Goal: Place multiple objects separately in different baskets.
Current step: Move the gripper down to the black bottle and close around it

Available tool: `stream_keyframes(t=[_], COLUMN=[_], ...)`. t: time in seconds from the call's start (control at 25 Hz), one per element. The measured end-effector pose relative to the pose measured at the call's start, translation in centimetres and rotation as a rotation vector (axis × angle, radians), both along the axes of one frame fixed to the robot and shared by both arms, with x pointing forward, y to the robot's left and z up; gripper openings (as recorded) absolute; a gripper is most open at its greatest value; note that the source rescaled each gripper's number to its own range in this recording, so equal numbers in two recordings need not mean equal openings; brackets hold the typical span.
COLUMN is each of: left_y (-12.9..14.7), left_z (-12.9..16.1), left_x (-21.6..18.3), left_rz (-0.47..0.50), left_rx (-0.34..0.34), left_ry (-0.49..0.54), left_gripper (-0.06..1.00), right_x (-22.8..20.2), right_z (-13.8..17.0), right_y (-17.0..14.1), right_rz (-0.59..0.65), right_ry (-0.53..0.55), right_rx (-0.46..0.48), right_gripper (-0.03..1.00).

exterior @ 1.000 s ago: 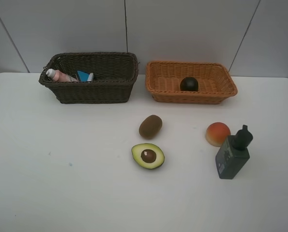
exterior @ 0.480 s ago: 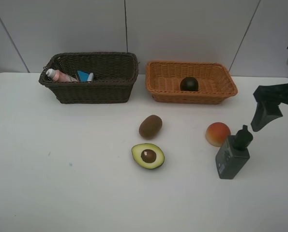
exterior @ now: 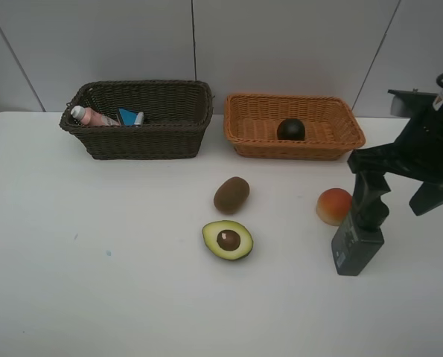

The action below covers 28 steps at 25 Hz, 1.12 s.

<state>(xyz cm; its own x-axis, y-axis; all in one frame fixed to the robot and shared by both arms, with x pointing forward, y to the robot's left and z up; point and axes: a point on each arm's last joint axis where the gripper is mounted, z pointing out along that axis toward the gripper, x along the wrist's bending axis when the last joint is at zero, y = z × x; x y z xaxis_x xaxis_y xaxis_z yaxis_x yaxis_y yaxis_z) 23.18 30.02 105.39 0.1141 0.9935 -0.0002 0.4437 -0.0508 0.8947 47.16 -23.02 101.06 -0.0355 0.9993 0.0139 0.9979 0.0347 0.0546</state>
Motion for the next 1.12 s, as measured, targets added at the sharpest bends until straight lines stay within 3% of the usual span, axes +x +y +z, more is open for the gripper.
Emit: stream_keyframes(t=[0.84,1.12], left_y=[0.0,0.0], left_z=[0.0,0.0], left_x=[0.0,0.0], left_rz=[0.0,0.0], left_rx=[0.0,0.0], left_ry=[0.0,0.0], left_gripper=[1.0,1.0], right_x=[1.6,1.6], right_z=[-7.0,-7.5], right_y=[0.5,0.5], right_rz=[-0.004,-0.004], right_ry=[0.053,0.032], right_rx=[-0.016,-0.009], right_gripper=[1.0,0.99])
